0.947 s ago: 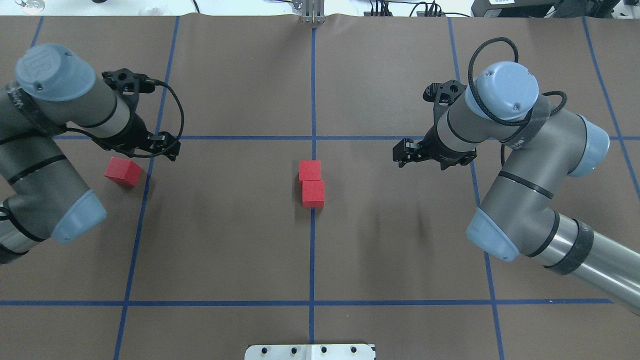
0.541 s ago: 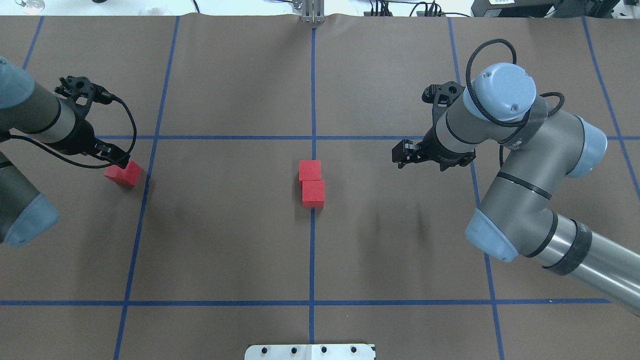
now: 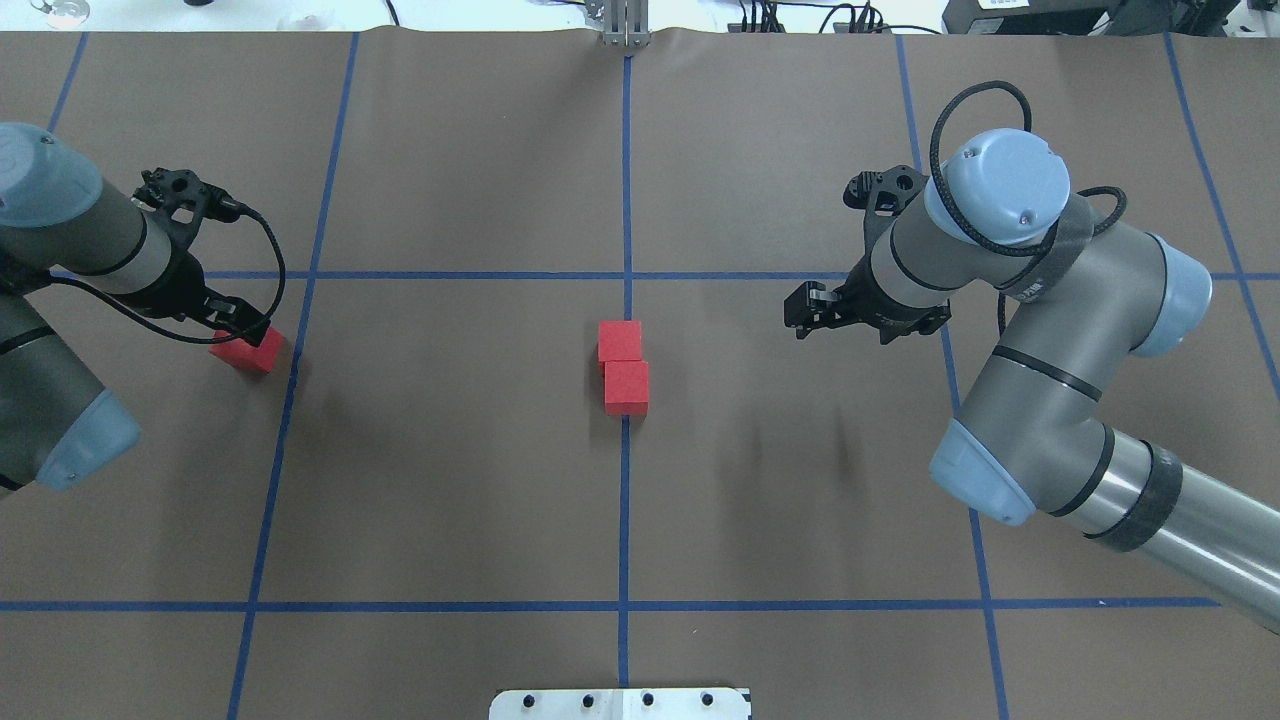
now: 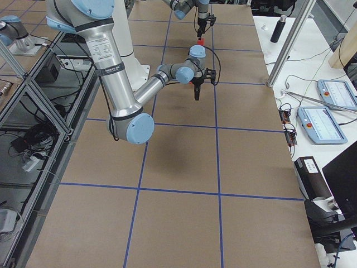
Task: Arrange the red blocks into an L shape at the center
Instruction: 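Grasp the remaining red cube with the left gripper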
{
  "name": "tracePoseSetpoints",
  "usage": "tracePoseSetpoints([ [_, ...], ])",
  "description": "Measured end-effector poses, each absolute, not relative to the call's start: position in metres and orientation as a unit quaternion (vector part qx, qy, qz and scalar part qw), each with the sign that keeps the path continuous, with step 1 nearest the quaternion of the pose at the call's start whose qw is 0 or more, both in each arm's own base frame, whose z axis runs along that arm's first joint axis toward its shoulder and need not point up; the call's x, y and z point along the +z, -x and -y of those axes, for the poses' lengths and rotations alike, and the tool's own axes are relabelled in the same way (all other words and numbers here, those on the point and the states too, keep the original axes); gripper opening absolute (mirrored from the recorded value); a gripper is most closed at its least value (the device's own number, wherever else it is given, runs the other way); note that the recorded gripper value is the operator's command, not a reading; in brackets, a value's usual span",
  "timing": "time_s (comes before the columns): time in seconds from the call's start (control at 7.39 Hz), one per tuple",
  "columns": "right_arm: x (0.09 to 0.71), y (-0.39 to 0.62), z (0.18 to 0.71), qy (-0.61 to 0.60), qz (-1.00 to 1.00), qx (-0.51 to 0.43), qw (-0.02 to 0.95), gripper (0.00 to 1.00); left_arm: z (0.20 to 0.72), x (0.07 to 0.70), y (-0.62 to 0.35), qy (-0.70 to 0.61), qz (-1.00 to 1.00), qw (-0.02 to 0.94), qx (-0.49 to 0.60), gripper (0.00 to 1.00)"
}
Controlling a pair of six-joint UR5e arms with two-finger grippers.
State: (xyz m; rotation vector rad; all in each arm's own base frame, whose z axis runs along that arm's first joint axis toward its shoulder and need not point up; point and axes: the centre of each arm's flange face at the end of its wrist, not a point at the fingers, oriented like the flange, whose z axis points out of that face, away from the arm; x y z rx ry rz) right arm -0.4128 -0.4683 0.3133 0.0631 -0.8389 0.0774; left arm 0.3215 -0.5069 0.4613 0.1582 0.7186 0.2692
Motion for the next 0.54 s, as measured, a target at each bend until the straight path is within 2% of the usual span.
tracePoseSetpoints([
  [0.54,0.313,0.413,0.468,-0.031,0.407,0.037,0.912,1.00,0.509,0.473,-0.338,-0.059,-0.346,0.928,0.123,0.98],
])
